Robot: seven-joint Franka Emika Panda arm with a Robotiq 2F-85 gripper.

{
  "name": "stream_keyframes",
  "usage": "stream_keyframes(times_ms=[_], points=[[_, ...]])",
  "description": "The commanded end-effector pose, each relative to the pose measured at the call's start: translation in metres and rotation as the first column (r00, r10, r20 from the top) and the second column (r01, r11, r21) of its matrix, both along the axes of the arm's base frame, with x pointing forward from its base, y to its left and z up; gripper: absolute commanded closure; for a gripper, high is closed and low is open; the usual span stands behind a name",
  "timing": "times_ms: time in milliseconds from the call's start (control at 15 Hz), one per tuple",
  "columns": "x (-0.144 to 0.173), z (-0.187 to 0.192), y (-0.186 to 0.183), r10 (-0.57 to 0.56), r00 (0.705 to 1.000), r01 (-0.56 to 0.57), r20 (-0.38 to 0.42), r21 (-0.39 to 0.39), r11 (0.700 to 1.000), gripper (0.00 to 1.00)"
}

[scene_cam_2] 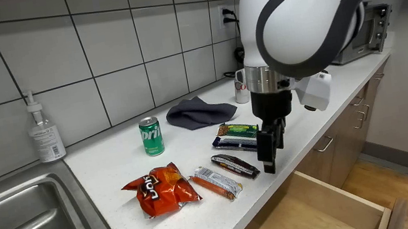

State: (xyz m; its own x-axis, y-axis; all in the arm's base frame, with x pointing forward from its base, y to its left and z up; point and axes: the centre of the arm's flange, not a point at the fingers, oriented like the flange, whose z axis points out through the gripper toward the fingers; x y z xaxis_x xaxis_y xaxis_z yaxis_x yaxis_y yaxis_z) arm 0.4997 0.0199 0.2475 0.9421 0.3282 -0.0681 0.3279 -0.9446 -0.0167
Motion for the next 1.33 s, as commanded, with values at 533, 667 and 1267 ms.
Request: stream_keyframes(times_ms=[533,667,1267], points=[[0.095,-0.034,0.024,-0.031,0.999,0.03,0.024,0.018,0.999,0.0],[0.102,-0.037,0.026,-0.038,0.999,0.037,0.029,0.021,0.999,0.0],[0.112,-0.037,0.027,-0.052,0.997,0.051,0.05,0.027,0.998,0.44]])
